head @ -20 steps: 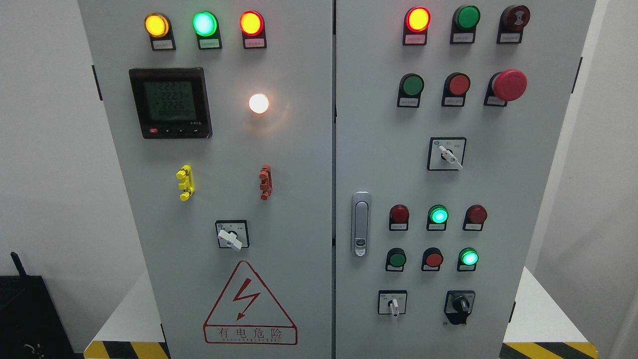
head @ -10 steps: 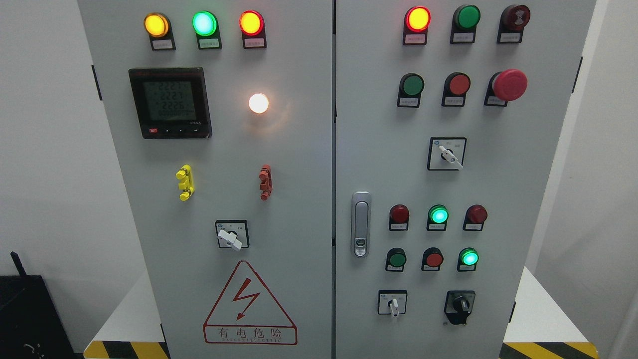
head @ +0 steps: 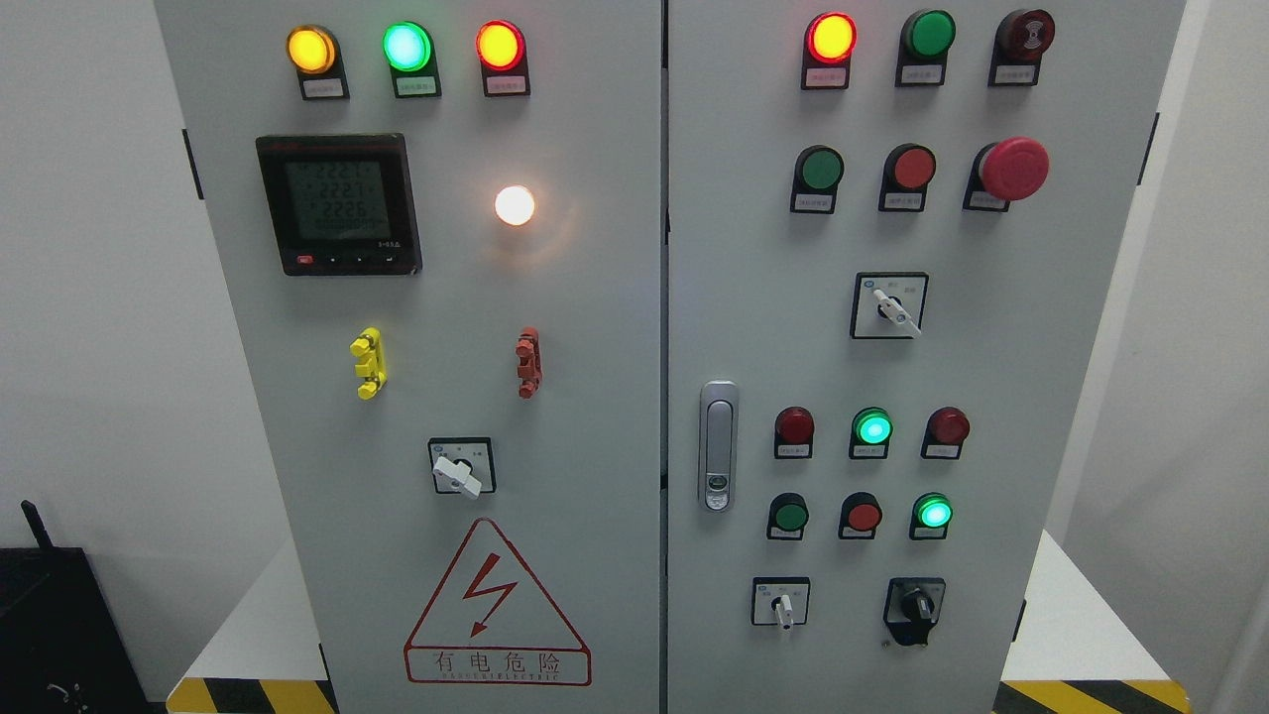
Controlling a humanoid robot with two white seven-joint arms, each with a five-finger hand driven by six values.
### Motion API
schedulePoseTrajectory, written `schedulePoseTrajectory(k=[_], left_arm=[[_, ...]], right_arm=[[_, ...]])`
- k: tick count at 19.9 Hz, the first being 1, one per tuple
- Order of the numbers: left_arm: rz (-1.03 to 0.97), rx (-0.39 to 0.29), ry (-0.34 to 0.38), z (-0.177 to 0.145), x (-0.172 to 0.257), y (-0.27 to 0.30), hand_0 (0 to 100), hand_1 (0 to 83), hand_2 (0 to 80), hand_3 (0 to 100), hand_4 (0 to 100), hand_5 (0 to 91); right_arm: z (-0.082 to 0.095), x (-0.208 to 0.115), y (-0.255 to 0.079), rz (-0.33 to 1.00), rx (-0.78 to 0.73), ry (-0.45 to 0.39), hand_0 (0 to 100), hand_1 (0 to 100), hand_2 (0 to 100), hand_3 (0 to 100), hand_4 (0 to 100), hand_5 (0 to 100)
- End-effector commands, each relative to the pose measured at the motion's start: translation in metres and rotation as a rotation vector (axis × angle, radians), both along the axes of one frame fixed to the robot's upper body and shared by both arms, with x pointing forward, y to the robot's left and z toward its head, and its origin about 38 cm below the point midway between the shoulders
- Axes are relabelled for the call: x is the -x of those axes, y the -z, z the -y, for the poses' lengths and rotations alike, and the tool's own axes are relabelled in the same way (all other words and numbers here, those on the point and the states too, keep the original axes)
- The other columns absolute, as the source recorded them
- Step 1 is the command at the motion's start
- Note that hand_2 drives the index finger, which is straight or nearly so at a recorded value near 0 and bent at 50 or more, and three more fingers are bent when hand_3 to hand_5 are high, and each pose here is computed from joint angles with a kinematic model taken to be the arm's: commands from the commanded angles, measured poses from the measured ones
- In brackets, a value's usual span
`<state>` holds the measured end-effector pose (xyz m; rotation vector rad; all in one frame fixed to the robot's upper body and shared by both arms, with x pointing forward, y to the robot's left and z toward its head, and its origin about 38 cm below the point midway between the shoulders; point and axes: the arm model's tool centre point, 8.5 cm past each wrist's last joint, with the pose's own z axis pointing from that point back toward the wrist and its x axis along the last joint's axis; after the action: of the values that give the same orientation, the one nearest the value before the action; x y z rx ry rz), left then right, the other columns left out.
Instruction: Flip black knob to close circuit
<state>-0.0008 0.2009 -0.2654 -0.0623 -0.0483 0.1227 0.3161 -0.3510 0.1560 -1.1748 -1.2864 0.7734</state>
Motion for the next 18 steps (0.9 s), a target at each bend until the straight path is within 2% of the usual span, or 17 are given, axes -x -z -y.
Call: schedulePoseTrajectory(k=[1, 5, 8, 10, 15, 18], left_arm=[[0.001, 0.001, 0.002, 0.0, 0.0, 0.0, 12, 55.6, 0.0, 0, 0, 0.0], [0.001, 0.001, -0.001, 0.0, 0.0, 0.0, 12, 55.6, 0.0, 0, 0, 0.0], [0.001, 0.001, 0.002, 0.0, 0.0, 0.0, 12, 55.6, 0.0, 0, 0, 0.0], [0.001, 0.001, -0.001, 0.0, 0.0, 0.0, 12, 55.6, 0.0, 0, 0, 0.0], [0.001, 0.001, -0.001, 0.0, 0.0, 0.0, 12, 55.6, 0.0, 0, 0, 0.0], [0.001, 0.001, 0.002, 0.0, 0.0, 0.0, 12, 55.6, 0.0, 0, 0, 0.0]], right_arm=[[-0.046, -0.029, 0.011, 0.0, 0.025, -0.109, 0, 12, 92, 100, 86, 85], [-0.056, -0.033, 0.008, 0.012, 0.019, -0.108, 0, 12, 92, 100, 87, 85], [-0.082, -0.041, 0.004, 0.016, 0.003, -0.147, 0, 11, 92, 100, 87, 86], [-0.091, -0.041, 0.004, 0.014, -0.003, -0.164, 0, 11, 92, 100, 87, 86], [-0.107, -0.044, 0.005, 0.014, 0.014, -0.158, 0, 10, 92, 100, 87, 87], [-0.108, -0.047, 0.002, 0.018, 0.023, -0.149, 0, 10, 92, 100, 87, 87]])
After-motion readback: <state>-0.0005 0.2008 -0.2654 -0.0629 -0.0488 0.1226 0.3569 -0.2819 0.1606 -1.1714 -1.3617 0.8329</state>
